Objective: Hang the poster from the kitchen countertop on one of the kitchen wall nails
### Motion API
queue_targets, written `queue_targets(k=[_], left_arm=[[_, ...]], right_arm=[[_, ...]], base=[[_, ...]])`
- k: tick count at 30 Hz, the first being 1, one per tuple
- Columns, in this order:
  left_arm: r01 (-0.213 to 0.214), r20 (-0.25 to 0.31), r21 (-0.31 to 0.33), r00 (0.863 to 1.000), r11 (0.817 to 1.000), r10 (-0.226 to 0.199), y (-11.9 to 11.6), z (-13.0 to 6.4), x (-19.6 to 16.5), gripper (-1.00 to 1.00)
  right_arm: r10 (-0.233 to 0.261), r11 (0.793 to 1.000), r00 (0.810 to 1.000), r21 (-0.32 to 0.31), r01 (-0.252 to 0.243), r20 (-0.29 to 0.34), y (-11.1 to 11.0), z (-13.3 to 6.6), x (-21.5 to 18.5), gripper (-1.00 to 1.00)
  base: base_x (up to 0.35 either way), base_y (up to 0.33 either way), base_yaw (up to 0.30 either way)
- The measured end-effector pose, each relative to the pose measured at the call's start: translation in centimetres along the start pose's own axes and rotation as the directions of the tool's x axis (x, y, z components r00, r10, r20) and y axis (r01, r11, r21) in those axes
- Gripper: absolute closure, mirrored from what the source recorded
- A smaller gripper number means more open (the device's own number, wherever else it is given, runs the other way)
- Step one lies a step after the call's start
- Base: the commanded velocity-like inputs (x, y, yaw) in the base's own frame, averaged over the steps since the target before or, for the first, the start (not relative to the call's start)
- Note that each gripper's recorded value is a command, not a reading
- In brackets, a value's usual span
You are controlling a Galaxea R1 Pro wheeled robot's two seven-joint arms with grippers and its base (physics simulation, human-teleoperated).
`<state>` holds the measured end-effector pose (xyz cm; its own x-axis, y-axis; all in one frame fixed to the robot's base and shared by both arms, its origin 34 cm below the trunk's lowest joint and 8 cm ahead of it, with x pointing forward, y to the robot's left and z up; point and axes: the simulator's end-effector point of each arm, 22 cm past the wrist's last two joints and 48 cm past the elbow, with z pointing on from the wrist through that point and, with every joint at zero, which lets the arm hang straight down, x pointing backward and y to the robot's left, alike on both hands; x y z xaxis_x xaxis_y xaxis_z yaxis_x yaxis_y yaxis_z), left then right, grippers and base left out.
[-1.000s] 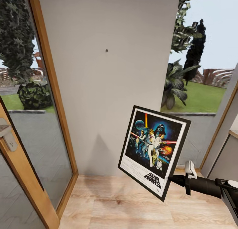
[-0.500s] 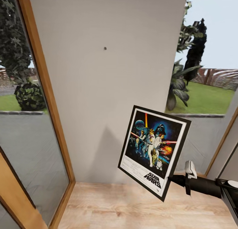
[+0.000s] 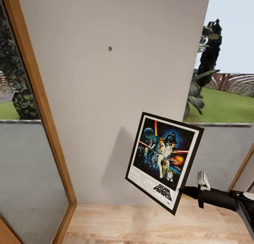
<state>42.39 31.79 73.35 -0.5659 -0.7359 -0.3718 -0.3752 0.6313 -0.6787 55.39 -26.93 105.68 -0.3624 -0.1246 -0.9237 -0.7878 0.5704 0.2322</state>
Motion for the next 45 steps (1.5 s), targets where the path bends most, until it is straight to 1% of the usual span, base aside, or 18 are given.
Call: queue_targets(k=[4, 9, 12, 14, 15, 16, 18, 20, 24, 29, 32, 35, 37, 39, 40, 43, 44, 45], left_arm=[[0.006, -0.003, 0.0, 1.0, 1.0, -0.006, -0.1, 0.1, 0.4, -1.0], [0.038, -0.031, -0.067, 0.999, 0.997, -0.04, 1.6, 0.0, 4.2, -1.0], [0.031, -0.018, -0.09, 0.999, 0.995, -0.032, 2.2, -0.2, 5.2, -1.0], [0.018, -0.002, -0.129, 1.0, 0.992, -0.018, 3.5, -0.7, 5.7, -1.0], [0.016, -0.001, -0.136, 1.0, 0.991, -0.016, 3.8, -0.9, 5.7, -1.0], [0.015, -0.001, -0.144, 1.0, 0.989, -0.015, 4.1, -1.1, 5.7, -1.0], [0.014, -0.001, -0.146, 1.0, 0.989, -0.014, 4.2, -1.1, 5.8, -1.0], [0.014, -0.001, -0.147, 1.0, 0.989, -0.014, 4.2, -1.1, 5.8, -1.0], [0.014, -0.002, -0.147, 1.0, 0.989, -0.015, 4.2, -1.1, 5.9, -1.0], [0.015, -0.003, -0.146, 1.0, 0.989, -0.016, 4.2, -1.1, 6.0, -1.0], [0.015, -0.004, -0.146, 1.0, 0.989, -0.016, 4.2, -1.1, 6.0, -1.0], [0.015, -0.004, -0.146, 1.0, 0.989, -0.016, 4.1, -1.1, 6.0, -1.0], [0.015, -0.004, -0.146, 1.0, 0.989, -0.015, 4.1, -1.1, 6.0, -1.0], [0.015, -0.005, -0.146, 1.0, 0.989, -0.015, 4.1, -1.1, 6.0, -1.0], [0.015, -0.006, -0.147, 1.0, 0.989, -0.016, 4.2, -1.1, 6.0, -1.0], [0.016, -0.005, -0.146, 1.0, 0.989, -0.017, 4.1, -1.1, 6.0, -1.0], [0.017, -0.005, -0.146, 1.0, 0.989, -0.018, 4.1, -1.1, 6.0, -1.0], [0.016, -0.004, -0.145, 1.0, 0.989, -0.017, 4.1, -1.1, 6.0, -1.0]], right_arm=[[0.0, 1.0, 1.0, -0.006, 0.0, 0.0, 0.1, 0.0, 0.0, 1.0], [-0.018, 1.0, 1.0, -0.017, 0.018, 0.003, 0.5, 0.0, -0.6, 1.0], [-0.025, 0.999, 1.0, -0.022, 0.025, 0.007, 0.8, 0.1, -0.8, 1.0], [-0.025, 0.999, 1.0, -0.039, 0.026, 0.019, 1.5, 1.0, -1.2, 1.0], [-0.04, 0.998, 0.999, -0.048, 0.041, 0.017, 1.9, 1.2, -1.6, 1.0], [-0.061, 0.996, 0.998, -0.071, 0.061, 0.008, 3.4, 1.8, -3.5, 1.0], [-0.049, 0.996, 0.999, -0.078, 0.049, 0.002, 4.0, 2.0, -5.0, 1.0], [-0.046, 0.996, 0.999, -0.079, 0.047, 0.004, 4.2, 2.0, -6.2, 1.0], [-0.098, 0.988, 0.995, -0.119, 0.098, 0.006, 5.3, 3.5, -10.4, 1.0], [-0.108, 0.983, 0.994, -0.151, 0.106, -0.004, 6.0, 4.9, -15.8, 1.0], [-0.148, 0.976, 0.989, -0.161, 0.147, 0.003, 6.5, 5.3, -18.7, 1.0], [-0.168, 0.971, 0.986, -0.174, 0.165, -0.004, 7.2, 5.8, -21.6, 1.0], [-0.209, 0.963, 0.978, -0.171, 0.209, 0.019, 8.1, 5.4, -26.7, 1.0], [-0.229, 0.957, 0.973, -0.174, 0.231, 0.026, 8.6, 5.5, -28.3, 1.0], [-0.255, 0.944, 0.967, -0.209, 0.254, 0.026, 10.9, 6.4, -31.5, 1.0], [-0.295, 0.928, 0.954, -0.223, 0.3, 0.057, 12.8, 6.7, -35.0, 1.0], [-0.311, 0.91, 0.946, -0.259, 0.323, 0.087, 14.9, 7.6, -37.6, 1.0], [-0.318, 0.904, 0.943, -0.269, 0.333, 0.097, 15.7, 7.8, -38.3, 1.0]], base=[[0.097, 0.0, 0.0], [0.022, 0.0, 0.0], [0.005, 0.0, 0.0], [0.0, 0.0, 0.0], [0.0, 0.0, 0.0], [0.0, 0.0, 0.0], [0.0, 0.0, 0.0], [0.0, 0.0, 0.0], [0.0, 0.0, 0.0], [0.0, 0.0, 0.0], [0.0, 0.0, 0.0], [0.0, 0.0, 0.0], [0.0, 0.0, 0.0], [0.0, 0.0, 0.0], [0.0, 0.0, 0.0], [0.0, 0.0, 0.0], [0.0, 0.0, 0.0], [0.0, 0.0, 0.0]])
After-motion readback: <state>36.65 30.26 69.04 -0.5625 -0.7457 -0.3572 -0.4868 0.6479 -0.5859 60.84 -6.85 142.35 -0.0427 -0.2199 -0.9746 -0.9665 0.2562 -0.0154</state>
